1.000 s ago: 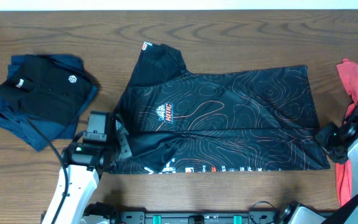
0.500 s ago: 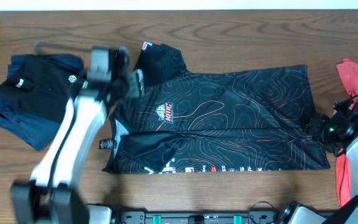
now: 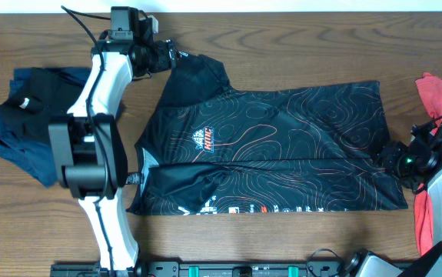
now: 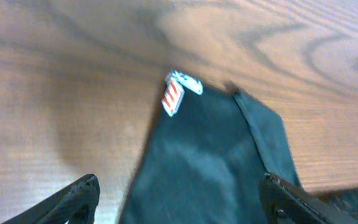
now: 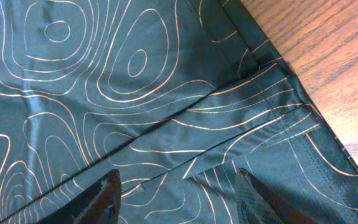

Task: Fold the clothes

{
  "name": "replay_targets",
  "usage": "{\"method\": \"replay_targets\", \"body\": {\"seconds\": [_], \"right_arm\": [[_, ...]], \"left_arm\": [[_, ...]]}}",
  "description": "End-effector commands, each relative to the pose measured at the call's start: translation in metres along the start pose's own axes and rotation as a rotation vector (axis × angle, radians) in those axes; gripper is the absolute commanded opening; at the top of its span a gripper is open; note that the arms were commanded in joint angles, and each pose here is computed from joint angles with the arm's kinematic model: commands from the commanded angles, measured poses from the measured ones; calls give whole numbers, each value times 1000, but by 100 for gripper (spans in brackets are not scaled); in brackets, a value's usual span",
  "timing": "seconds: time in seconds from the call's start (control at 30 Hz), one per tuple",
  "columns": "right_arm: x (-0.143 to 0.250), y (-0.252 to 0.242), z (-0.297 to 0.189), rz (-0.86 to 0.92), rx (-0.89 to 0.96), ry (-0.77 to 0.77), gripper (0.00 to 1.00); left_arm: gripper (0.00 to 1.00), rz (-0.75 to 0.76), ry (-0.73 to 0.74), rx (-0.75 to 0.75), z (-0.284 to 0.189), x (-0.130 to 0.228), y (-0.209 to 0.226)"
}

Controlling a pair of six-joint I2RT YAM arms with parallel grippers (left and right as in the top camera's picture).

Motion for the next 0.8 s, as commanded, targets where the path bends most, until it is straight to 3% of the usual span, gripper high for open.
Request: {"method": "replay_targets", "body": {"seconds": [0.0,0.5,0.67,0.77], "right_arm": [[0,3,-2,-22,-14,-10,57],[-3,4,-3,-27,-17,-28,57],[-4,4,-3,-30,-18,-38,57],[-6,4,-3,-34,-19,-49,57]], "left_arm": [[84,46,-9,41,18,-3,1],[83,39,59,82,78,23,15],[68,44,101,89,81,32,5],[52,44,115,88,82,35,3]]}}
Point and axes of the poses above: each gripper's point midway between its finger pads, its own z axis out along the fingers, its own y axis along the line the jaws close on, x = y × z, the point moved 8 cm from there along -z, back along the fingers, and after that the axes turned 3 degrees about -z, right-handed, at the moved point
